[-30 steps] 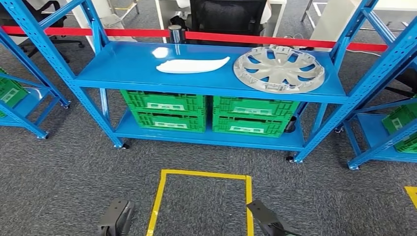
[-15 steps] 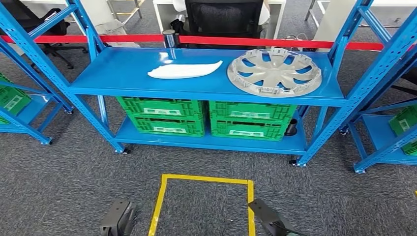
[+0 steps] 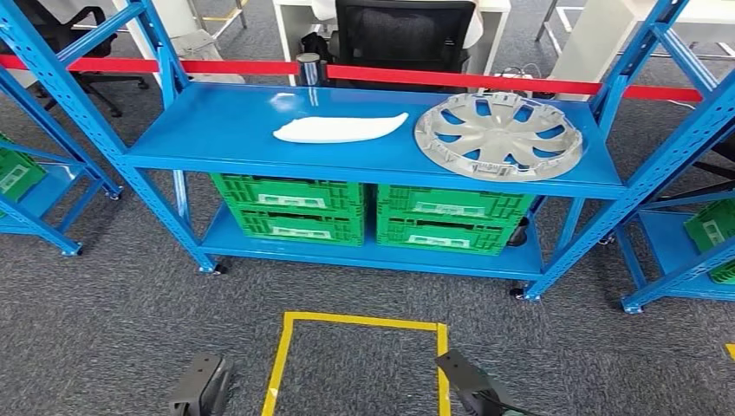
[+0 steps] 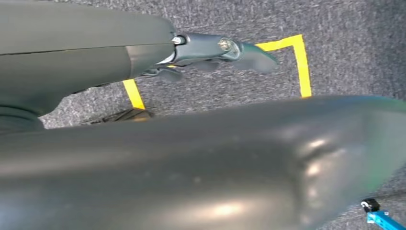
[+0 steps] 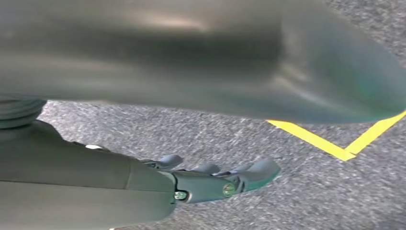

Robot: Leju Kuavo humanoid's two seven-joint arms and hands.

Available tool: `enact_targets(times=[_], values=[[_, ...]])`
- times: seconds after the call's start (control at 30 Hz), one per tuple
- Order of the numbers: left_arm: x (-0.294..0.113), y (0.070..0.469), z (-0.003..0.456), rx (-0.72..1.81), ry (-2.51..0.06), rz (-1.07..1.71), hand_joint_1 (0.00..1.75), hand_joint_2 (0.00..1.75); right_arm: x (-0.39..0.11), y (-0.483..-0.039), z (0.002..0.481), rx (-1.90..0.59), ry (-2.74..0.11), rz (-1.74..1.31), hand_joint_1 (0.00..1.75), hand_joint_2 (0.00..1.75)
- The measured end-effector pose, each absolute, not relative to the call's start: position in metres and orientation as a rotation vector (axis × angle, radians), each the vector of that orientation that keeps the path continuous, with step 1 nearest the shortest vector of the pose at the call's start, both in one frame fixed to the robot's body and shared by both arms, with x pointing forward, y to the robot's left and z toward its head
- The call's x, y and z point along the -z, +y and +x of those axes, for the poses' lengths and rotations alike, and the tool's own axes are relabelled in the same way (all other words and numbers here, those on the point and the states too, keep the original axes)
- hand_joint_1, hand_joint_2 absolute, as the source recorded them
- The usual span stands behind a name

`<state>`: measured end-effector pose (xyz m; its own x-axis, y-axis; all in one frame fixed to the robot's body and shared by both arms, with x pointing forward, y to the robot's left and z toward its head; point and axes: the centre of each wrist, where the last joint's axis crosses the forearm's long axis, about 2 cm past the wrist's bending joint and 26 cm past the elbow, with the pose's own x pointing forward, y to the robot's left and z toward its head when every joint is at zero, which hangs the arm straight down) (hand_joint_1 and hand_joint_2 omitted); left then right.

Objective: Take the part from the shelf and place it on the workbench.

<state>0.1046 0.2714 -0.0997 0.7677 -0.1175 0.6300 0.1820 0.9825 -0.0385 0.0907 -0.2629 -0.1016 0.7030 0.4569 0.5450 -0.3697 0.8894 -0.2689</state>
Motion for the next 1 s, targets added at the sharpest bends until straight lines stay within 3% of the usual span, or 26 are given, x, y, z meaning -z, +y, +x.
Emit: enact_targets(times=[1.0], values=[[0.0999,0.2671,0.1029,0.186,-0.67,-0.12,0.0,0.0,0.1028,-0.2666,0.0842,-0.449,-0.649,-0.168,0.0,0.0]])
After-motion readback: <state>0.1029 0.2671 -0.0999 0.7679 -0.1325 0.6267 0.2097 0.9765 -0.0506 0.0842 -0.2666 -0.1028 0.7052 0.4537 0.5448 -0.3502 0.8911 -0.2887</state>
